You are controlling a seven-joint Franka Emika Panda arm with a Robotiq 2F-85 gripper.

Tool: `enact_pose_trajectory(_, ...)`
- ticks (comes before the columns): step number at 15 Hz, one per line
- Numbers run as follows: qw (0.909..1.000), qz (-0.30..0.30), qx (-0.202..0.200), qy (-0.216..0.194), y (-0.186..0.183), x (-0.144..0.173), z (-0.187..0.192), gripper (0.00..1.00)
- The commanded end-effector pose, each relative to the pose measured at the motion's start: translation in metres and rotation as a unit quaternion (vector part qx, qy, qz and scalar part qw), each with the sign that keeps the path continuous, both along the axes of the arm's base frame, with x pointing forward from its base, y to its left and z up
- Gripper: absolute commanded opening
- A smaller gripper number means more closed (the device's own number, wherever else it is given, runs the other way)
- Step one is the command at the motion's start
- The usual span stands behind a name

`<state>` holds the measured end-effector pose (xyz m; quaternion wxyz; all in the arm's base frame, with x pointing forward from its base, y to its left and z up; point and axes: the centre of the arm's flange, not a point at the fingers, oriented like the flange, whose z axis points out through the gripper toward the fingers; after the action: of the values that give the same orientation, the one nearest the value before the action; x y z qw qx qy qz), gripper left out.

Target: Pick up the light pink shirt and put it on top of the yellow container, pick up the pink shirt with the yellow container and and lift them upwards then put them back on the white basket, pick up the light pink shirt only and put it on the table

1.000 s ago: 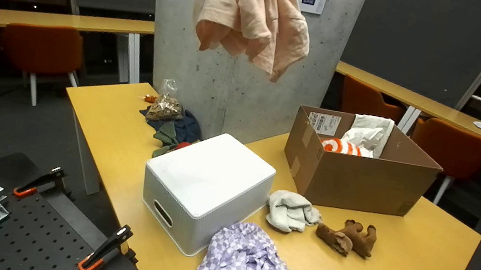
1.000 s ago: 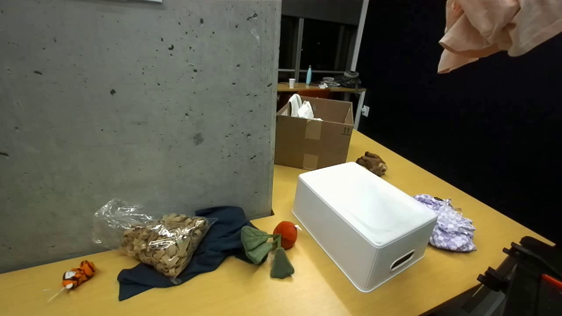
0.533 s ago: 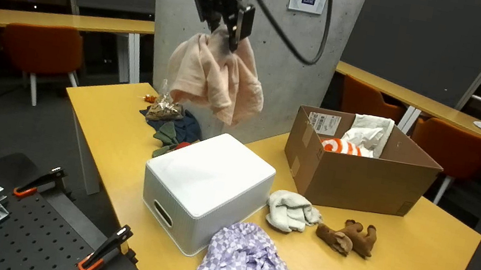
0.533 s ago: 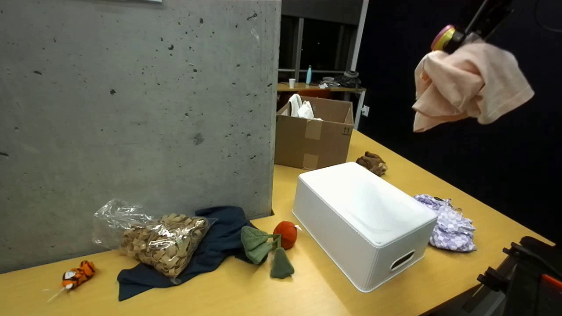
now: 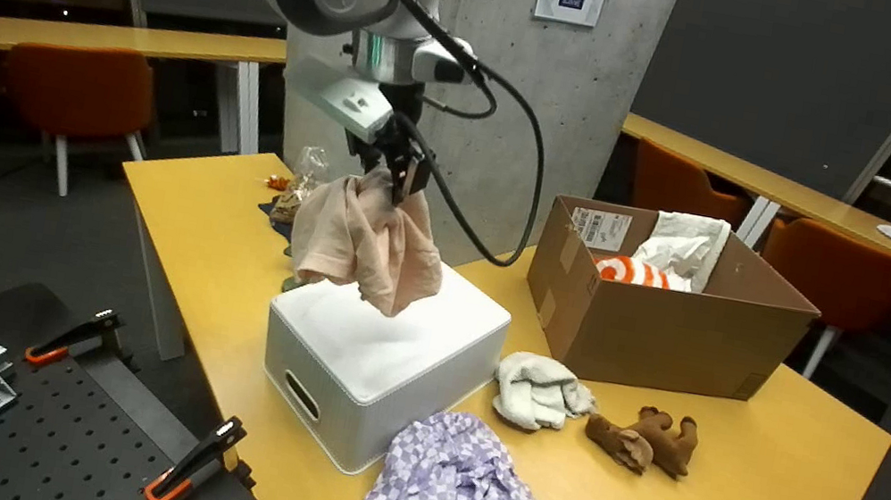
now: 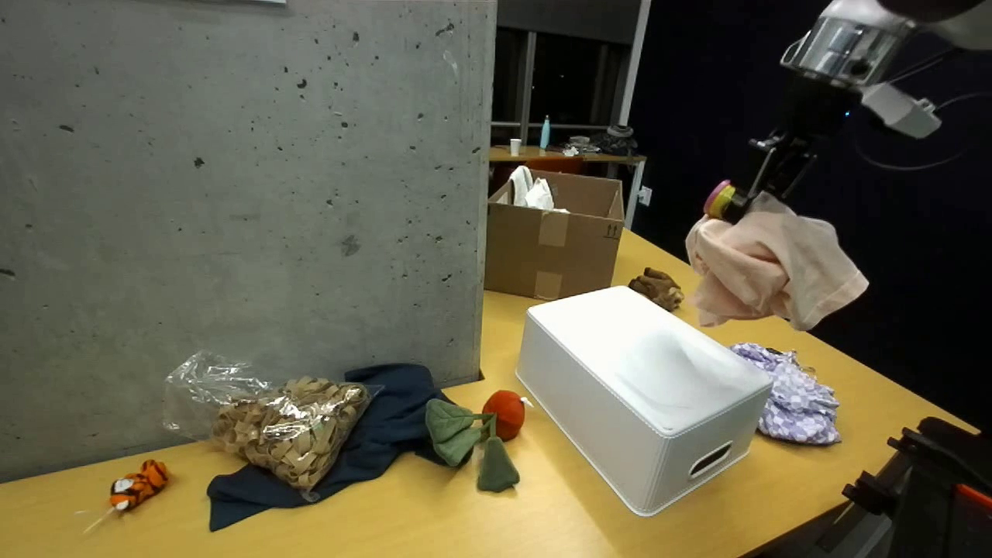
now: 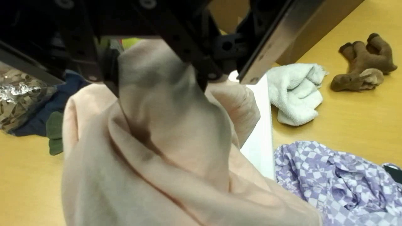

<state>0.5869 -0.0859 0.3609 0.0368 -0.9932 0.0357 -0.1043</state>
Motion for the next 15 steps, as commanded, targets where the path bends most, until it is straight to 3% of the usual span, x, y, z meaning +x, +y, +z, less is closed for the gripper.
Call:
enact_pose_trajectory(1,0.9999,0.009,0.004,0.013,0.007,0.026,-0.043,0.25)
enact_pose_trajectory(7,0.9988,0.002,-0.022,0.045,0.013,0.051,-0.128,0.25)
enact_pose_trajectory(15,0.9955,-0.031,-0.073,0.051,-0.004,0.079,-0.183,0.25)
